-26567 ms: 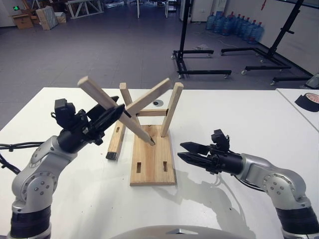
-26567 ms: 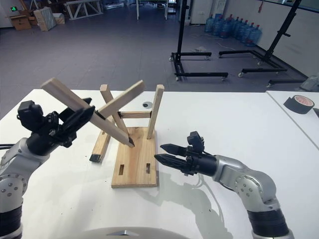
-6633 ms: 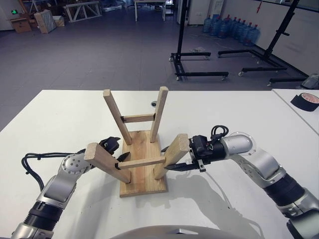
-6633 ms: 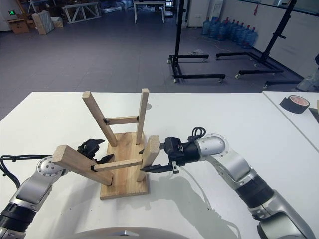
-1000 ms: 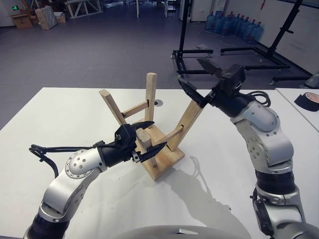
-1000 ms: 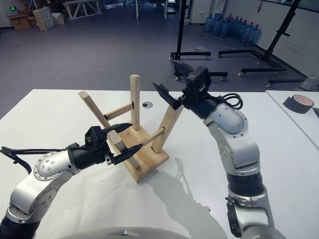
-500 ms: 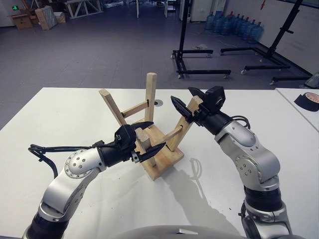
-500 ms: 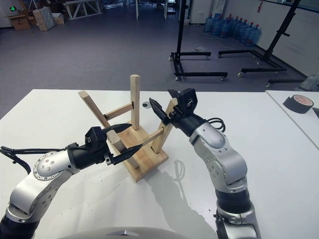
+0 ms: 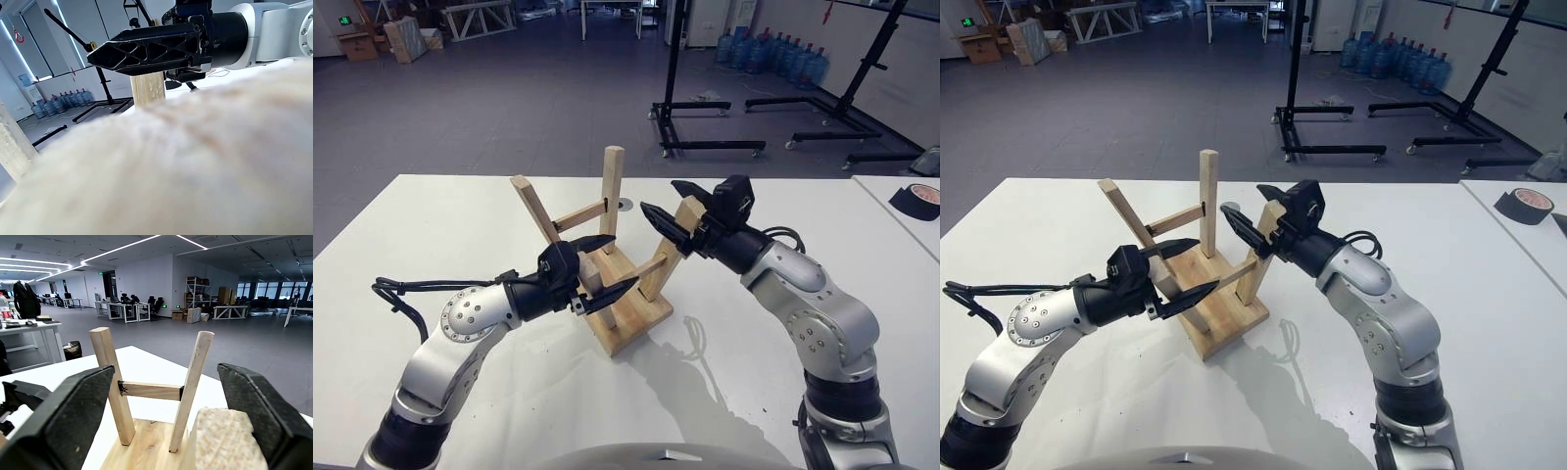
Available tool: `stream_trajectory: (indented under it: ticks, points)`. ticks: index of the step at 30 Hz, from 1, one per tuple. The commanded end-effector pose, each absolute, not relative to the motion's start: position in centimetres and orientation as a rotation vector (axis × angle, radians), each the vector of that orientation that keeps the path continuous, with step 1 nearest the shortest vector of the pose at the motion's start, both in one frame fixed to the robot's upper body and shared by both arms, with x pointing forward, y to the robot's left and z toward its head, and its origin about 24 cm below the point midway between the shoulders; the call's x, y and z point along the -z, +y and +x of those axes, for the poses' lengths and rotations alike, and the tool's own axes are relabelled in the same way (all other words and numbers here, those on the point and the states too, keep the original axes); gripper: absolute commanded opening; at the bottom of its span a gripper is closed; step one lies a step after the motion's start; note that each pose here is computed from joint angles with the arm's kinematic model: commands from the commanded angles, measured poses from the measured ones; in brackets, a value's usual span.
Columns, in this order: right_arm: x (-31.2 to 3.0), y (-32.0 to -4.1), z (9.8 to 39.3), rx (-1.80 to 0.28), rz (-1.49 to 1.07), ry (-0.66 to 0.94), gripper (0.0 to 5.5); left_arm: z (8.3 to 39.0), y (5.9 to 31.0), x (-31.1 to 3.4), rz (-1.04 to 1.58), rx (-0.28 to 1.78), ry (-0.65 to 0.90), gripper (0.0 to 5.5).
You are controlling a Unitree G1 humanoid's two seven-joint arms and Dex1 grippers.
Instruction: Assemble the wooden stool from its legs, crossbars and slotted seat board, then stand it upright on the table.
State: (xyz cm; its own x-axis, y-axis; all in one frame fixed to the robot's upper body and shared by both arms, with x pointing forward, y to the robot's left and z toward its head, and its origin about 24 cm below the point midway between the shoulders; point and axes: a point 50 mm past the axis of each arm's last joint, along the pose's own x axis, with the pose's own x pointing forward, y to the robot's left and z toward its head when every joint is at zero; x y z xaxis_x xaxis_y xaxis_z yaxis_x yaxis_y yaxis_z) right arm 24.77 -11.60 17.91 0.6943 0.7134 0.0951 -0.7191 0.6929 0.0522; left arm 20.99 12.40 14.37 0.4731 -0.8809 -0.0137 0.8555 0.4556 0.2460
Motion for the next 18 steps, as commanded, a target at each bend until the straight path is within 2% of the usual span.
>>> stream_trajectory:
  ticks: [1,8,18]
  points:
    - [-15.0,-7.3,22.6,-1.127,0.147,0.171,3.84,21.7,11.7,-13.8,0.240,1.093,-0.080,3.71]
    - [-14.1,-6.8,22.6,-1.188,0.172,0.275,3.84,22.6,11.8,-12.8,0.235,1.115,-0.038,3.71]
    - [-13.1,-9.8,24.5,-0.971,0.032,0.208,3.84,22.4,12.5,-11.6,0.233,1.081,-0.004,3.71]
